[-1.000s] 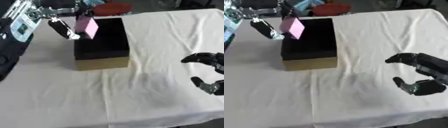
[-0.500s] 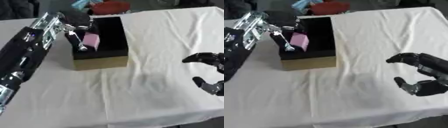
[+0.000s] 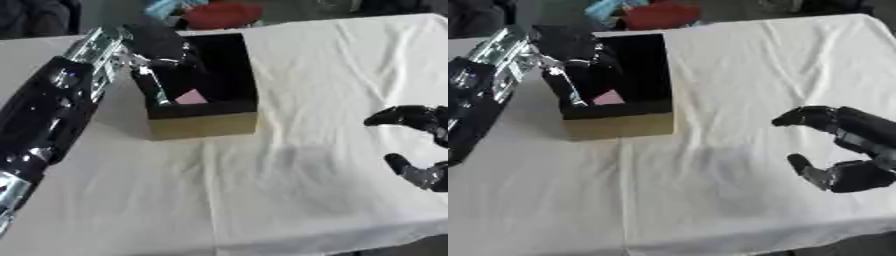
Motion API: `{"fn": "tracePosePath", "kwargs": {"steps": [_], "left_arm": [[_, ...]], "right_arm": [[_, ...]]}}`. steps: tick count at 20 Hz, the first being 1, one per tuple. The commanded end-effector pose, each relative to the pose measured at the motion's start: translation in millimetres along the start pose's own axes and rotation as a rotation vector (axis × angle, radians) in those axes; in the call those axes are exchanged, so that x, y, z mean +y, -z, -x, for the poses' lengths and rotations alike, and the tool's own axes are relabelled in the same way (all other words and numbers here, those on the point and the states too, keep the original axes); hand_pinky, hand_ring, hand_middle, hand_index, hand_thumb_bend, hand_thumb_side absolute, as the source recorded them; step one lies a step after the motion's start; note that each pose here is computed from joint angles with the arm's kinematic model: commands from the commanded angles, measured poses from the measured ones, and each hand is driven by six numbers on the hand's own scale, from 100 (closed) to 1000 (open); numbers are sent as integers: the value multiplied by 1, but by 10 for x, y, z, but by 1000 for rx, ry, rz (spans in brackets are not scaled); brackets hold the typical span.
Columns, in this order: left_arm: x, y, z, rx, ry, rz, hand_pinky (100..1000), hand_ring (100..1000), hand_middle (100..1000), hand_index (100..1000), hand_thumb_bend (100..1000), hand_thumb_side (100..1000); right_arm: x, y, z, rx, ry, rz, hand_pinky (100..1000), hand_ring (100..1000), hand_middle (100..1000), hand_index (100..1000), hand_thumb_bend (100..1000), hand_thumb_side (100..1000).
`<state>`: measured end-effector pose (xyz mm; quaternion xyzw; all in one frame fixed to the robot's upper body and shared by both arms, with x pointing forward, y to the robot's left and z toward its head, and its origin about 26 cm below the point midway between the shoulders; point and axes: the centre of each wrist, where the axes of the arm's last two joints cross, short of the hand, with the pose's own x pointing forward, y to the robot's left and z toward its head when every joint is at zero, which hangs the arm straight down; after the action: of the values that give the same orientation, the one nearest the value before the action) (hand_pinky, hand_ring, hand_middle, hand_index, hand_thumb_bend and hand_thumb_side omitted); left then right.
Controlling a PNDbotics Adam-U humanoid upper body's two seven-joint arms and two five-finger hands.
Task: Pick up objects on the table and place them in the box.
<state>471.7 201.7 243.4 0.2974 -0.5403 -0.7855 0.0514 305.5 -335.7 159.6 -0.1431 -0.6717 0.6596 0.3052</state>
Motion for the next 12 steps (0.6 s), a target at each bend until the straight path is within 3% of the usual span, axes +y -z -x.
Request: {"fn": "tracePosePath", "kwargs": {"steps": [1,7,9,12], "left_arm": [[285,-353,137,-113,86,15,689,652,667,848,384,365],[555,-1005,-31,-130,-25,-233,648,604,619,827,154,249],[553,-1181,-169,-136,-100,-281,638,592,608,816,100,235],[440,-1369,-384,-132,-224,-301,624,579,597,815,100,232]], "right_arm": [[-89,-55,5,-172,-203,-255,817,841,829,935,100,686],[-73,-82,16,-157,-199,-251,817,840,828,935,100,685],[-68,-88,17,-154,-197,-247,817,840,828,935,100,686],[-68,-87,16,-153,-196,-238,817,840,827,933,100,682]]}}
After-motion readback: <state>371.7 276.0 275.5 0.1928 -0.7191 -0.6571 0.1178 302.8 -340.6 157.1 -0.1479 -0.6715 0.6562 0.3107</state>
